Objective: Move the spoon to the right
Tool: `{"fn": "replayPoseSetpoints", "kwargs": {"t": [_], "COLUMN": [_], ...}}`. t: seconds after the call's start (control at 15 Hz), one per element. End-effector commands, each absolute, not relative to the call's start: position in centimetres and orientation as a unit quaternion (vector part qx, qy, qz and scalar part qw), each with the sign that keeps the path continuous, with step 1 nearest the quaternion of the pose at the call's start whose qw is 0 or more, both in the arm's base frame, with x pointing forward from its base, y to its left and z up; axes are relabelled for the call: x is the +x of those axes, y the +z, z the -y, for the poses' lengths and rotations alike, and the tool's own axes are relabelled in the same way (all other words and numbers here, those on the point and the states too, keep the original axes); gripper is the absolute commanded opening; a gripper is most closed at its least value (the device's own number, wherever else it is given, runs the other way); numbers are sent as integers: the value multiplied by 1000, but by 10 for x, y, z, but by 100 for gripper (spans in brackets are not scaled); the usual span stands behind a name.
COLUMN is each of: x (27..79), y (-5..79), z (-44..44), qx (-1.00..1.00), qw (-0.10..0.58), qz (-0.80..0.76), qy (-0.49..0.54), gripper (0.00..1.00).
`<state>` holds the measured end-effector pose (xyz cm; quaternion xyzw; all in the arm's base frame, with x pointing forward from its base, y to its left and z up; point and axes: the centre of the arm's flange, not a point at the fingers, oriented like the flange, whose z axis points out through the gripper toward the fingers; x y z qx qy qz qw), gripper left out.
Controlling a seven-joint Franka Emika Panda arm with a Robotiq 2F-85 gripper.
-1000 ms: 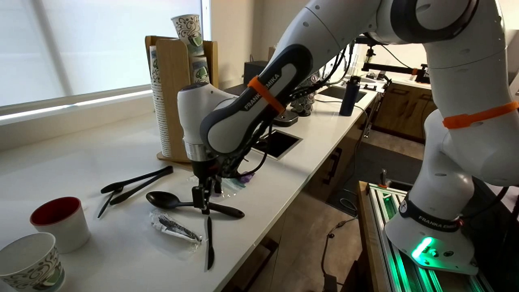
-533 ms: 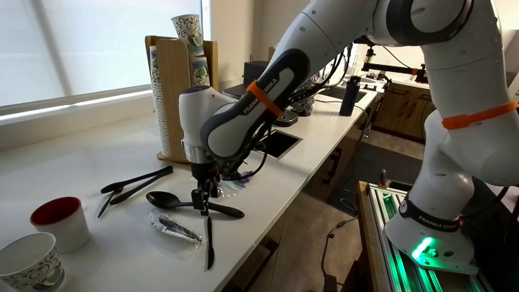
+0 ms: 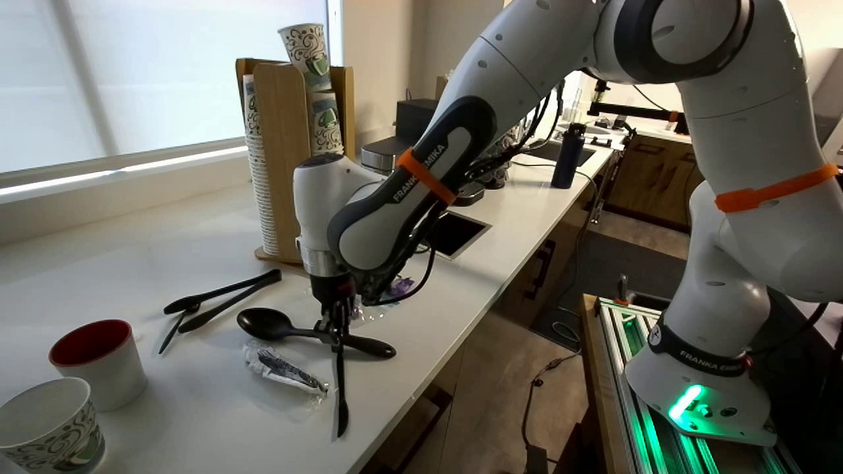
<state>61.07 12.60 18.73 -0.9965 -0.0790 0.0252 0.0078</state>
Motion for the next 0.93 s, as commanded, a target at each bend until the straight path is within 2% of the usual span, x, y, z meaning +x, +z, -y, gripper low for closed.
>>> {"fn": "replayPoseSetpoints", "kwargs": {"t": [0.0,0.4,0.87], "x": [605,574,522], "y": [194,244,329], "z": [-127,-134,-118], "qx": [-997,-985,-949], "qw": [5,2,14], "qz": [82,155,124], "qy": [5,-74,-291], "gripper": [7,7,7]}}
